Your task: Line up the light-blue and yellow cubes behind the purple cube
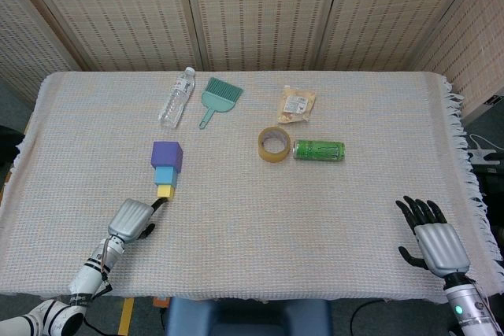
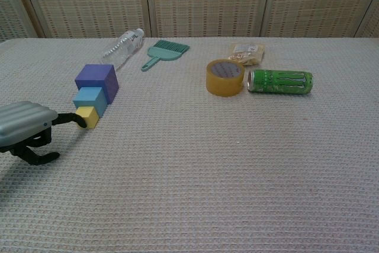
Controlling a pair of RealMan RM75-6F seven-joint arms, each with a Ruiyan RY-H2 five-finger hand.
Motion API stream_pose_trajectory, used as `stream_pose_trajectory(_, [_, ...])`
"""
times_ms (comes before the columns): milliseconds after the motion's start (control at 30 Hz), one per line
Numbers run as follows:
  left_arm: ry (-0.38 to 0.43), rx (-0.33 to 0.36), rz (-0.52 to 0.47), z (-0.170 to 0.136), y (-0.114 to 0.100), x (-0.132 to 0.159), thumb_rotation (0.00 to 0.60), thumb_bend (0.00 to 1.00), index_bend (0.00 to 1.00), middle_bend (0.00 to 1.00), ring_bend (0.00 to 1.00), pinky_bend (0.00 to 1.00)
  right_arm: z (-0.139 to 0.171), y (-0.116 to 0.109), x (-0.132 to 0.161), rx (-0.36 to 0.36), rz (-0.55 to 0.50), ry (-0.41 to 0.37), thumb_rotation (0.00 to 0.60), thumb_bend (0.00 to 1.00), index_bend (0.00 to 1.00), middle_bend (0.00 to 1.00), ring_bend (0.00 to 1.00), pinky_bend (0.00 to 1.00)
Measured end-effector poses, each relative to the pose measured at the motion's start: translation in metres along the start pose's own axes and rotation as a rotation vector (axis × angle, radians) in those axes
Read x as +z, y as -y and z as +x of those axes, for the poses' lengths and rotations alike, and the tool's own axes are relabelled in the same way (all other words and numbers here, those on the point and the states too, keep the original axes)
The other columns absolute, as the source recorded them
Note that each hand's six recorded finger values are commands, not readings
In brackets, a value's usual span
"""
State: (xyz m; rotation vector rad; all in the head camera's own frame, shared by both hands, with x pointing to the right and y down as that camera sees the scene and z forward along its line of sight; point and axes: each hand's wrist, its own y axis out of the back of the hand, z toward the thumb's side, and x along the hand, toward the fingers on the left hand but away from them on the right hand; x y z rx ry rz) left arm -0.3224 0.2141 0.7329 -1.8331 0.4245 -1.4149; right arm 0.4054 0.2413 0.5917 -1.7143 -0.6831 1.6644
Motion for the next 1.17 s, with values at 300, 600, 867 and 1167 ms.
stream_pose_trajectory(300, [0.010, 0.006, -0.002, -0.004, -0.001, 0.002, 0.600, 0.39, 0.24, 1.00, 1.00, 1.00, 0.000, -0.001, 0.000, -0.003, -0.001, 0.002, 0.524, 0.07, 0.00, 0.00, 0.00, 0.00])
stream_pose_trajectory(600, [0.023, 0.048, -0.015, -0.026, -0.011, 0.005, 0.600, 0.39, 0.21, 0.99, 1.00, 1.00, 0.003, -0.003, 0.001, -0.011, -0.007, -0.007, 0.523, 0.07, 0.00, 0.00, 0.00, 0.00])
stream_pose_trajectory(867, [-0.001, 0.229, -0.127, -0.097, -0.040, -0.020, 0.600, 0.39, 0.10, 0.15, 0.10, 0.25, 0.010, -0.008, 0.004, -0.033, -0.027, -0.036, 0.522, 0.07, 0.00, 0.00, 0.00, 0.00])
stream_pose_trajectory(1167, [-0.109, 0.422, -0.237, -0.205, -0.066, -0.060, 0.600, 0.38, 0.00, 0.00, 0.00, 0.10, 0.030, -0.011, 0.013, -0.090, -0.043, -0.071, 0.516, 0.07, 0.00, 0.00, 0.00, 0.00])
